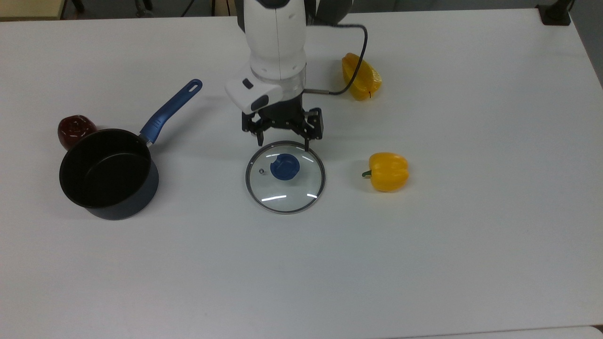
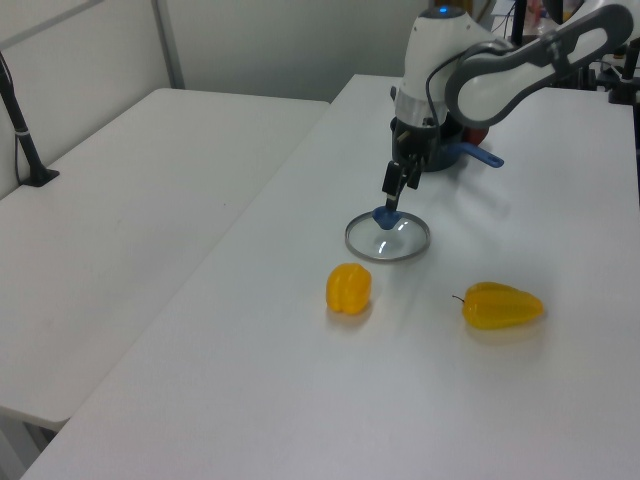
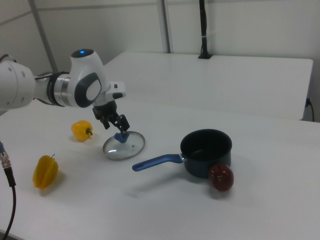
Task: Close lid
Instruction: 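Move the gripper down over the glass lid and grasp its blue knob, then lift the glass lid and carry it over the black saucepan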
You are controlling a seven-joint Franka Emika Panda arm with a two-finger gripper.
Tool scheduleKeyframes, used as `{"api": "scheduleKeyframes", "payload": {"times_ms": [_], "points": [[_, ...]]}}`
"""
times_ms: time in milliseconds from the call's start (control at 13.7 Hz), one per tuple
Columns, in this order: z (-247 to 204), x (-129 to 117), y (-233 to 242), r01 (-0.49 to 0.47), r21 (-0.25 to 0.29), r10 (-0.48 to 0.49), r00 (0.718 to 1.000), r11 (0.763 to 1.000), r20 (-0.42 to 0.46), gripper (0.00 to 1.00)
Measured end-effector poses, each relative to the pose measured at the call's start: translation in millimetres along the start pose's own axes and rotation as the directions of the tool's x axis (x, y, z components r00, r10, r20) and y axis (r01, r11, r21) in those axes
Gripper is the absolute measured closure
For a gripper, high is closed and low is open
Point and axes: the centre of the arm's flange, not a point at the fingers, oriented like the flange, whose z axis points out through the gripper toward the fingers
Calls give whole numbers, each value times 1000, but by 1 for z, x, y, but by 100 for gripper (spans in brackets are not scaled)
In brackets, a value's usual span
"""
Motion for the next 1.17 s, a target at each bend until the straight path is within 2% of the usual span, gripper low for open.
{"api": "scheduleKeyframes", "payload": {"times_ms": [219,657,730,876,1169], "points": [[25,2,-4,-8,10,8,1000,1000,-13,0],[41,4,-5,-4,14,5,999,1000,-33,3],[41,4,-5,1,9,0,999,1000,-35,11],[40,4,-5,8,3,-8,999,1000,-39,33],[40,5,-6,9,2,-9,999,1000,-41,35]]}}
